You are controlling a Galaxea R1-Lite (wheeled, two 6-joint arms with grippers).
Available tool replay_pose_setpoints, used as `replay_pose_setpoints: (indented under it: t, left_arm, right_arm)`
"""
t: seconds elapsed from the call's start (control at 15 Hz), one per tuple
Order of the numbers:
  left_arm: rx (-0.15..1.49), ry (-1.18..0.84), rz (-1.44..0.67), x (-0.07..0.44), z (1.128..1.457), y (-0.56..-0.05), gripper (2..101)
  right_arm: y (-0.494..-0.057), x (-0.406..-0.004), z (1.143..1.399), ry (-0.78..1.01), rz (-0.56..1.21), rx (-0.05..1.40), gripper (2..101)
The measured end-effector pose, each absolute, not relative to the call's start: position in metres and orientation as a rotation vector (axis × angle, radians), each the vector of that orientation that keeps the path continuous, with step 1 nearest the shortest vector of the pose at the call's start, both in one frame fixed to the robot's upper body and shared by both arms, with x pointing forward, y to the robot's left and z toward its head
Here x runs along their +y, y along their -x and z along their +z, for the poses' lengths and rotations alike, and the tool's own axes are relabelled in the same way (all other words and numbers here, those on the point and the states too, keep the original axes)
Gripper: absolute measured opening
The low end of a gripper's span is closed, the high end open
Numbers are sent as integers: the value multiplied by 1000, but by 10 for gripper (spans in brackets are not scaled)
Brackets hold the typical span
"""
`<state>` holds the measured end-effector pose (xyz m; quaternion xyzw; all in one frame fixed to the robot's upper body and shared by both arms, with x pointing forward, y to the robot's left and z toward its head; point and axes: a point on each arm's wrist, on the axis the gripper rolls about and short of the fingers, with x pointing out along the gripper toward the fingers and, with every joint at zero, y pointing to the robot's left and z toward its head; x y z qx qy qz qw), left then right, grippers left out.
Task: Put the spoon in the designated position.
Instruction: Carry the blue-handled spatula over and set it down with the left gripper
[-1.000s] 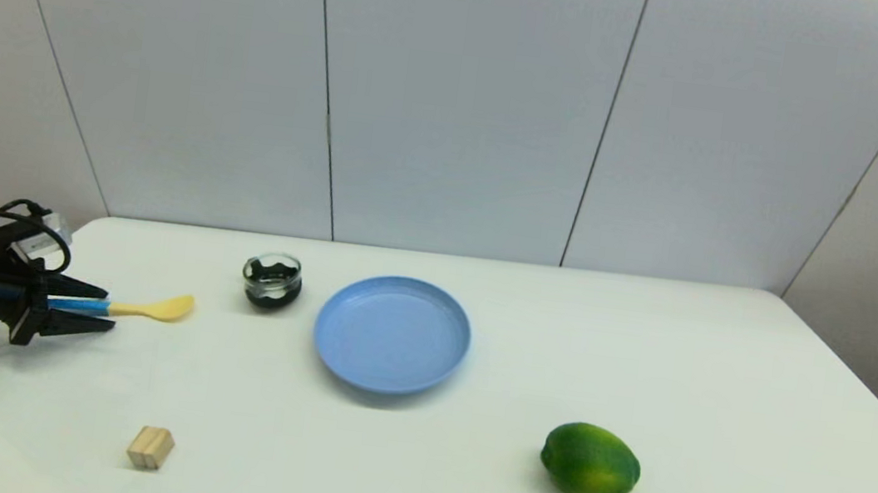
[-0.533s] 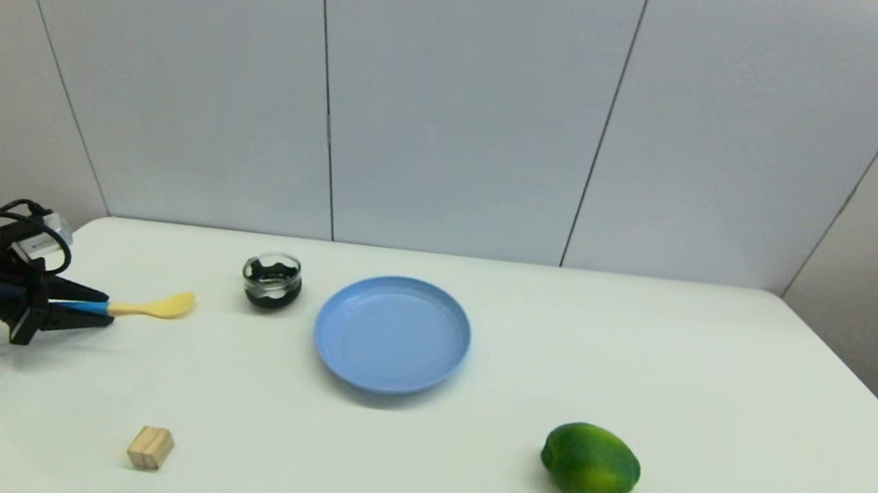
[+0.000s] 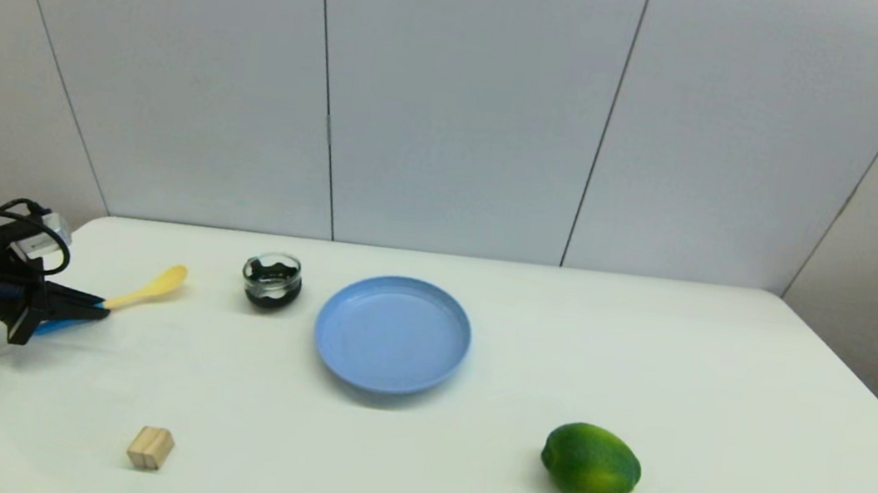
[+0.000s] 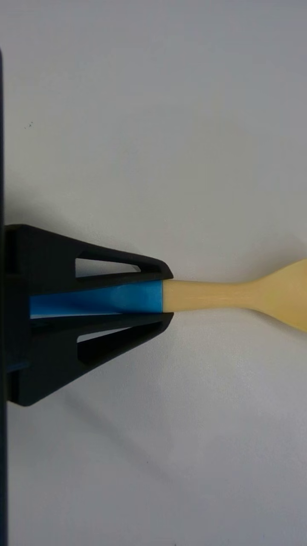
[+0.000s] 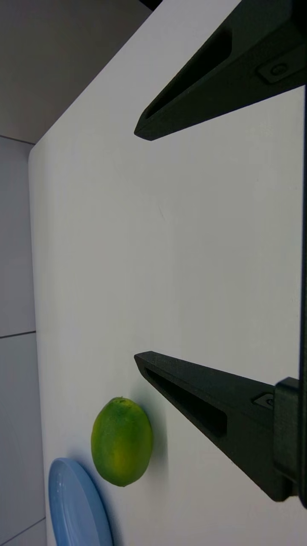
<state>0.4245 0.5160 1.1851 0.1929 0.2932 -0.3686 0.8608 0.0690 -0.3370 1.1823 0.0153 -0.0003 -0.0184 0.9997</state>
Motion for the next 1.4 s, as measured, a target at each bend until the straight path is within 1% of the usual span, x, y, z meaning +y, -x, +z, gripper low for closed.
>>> replay_pose_setpoints:
  t: [0.33,0.6,1.0,1.4]
  left_arm:
    - [619,-392,-776,515,1187,-423,117]
    - [602,-406,-760,514,1199,-422,117]
    - [564,-426,-730,504,1234,-416,117]
    - [530,-385,-757,454,1285,-408,117]
  right_arm:
    - [-69,-337,1182,-31,-37,0,980]
    - [-69,-337,1182,-31,-36,0,980]
    - [-69,-337,1182,-31,-37,0,980]
    - [-69,-337,1182,-30,-37,-1,980]
